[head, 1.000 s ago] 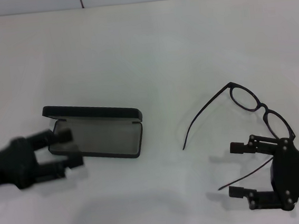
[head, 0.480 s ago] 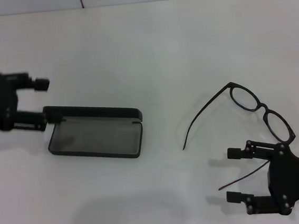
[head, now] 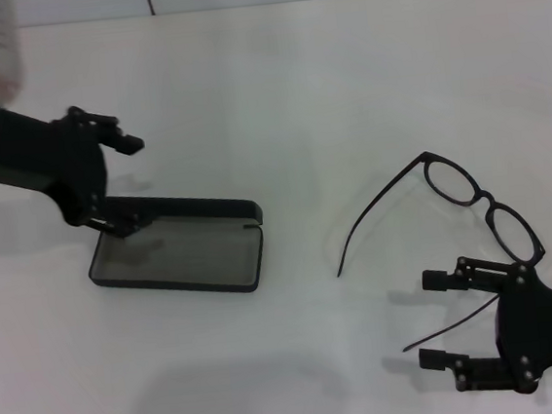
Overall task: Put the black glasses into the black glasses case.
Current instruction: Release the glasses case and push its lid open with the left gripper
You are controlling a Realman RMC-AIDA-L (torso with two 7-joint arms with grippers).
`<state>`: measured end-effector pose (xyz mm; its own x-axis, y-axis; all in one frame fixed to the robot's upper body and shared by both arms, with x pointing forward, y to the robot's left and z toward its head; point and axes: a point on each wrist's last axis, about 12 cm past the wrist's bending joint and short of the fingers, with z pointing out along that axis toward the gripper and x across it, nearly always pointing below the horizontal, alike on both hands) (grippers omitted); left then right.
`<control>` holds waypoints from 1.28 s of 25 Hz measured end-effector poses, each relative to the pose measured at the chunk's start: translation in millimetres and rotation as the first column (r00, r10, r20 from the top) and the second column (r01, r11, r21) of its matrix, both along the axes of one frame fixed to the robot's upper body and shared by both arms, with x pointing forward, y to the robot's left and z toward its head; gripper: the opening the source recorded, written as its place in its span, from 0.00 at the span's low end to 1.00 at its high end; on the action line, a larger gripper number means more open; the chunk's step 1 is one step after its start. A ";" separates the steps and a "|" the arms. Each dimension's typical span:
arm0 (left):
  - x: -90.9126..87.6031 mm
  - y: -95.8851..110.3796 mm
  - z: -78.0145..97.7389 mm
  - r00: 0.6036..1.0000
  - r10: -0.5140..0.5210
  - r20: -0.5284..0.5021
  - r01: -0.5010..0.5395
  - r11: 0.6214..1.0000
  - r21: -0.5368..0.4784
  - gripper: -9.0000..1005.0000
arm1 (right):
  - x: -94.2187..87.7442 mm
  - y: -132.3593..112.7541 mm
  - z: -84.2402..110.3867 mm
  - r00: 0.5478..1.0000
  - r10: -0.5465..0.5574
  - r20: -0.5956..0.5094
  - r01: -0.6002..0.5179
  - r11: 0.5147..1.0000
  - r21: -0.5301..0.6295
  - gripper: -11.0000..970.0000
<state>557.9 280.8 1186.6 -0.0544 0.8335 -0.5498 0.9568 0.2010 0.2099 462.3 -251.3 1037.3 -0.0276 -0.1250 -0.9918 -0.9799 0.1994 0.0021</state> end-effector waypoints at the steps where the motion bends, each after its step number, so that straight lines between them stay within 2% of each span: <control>1: 1.2 -4.0 -3.1 1.000 -0.008 0.003 0.008 1.000 0.017 0.86 | 0.1 0.1 -0.1 1.000 0.000 0.000 0.000 1.000 -0.001 0.78; 8: 3.8 -18.3 -16.6 0.999 -0.043 0.008 0.042 0.997 0.067 0.86 | 1.4 1.2 0.3 1.000 -0.001 0.002 0.001 1.000 0.000 0.78; 15: 5.1 -19.6 -27.8 0.999 -0.040 0.001 0.039 0.993 0.107 0.86 | 1.7 1.3 -0.8 1.000 -0.005 -0.003 0.005 1.000 -0.006 0.78; 23: 3.9 -21.1 -30.8 0.999 -0.047 -0.002 0.047 0.993 0.112 0.86 | 0.9 1.3 -2.5 1.000 -0.010 -0.014 0.010 1.000 -0.004 0.78; 31: 3.0 -22.8 -33.5 0.999 -0.052 0.008 0.050 0.991 0.127 0.55 | 0.4 1.5 -2.9 1.000 -0.008 -0.019 0.008 1.000 -0.005 0.78; 32: 2.9 -22.9 -33.9 0.999 -0.051 0.009 0.050 0.991 0.128 0.55 | 0.3 1.5 -3.0 1.000 -0.008 -0.019 0.008 1.000 -0.005 0.78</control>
<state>560.8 257.9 1152.7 -0.0042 0.8982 -0.4395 0.9623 0.1232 0.2426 462.7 -249.8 1034.3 -0.0478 -0.1296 -0.9904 -0.9781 0.2073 0.0201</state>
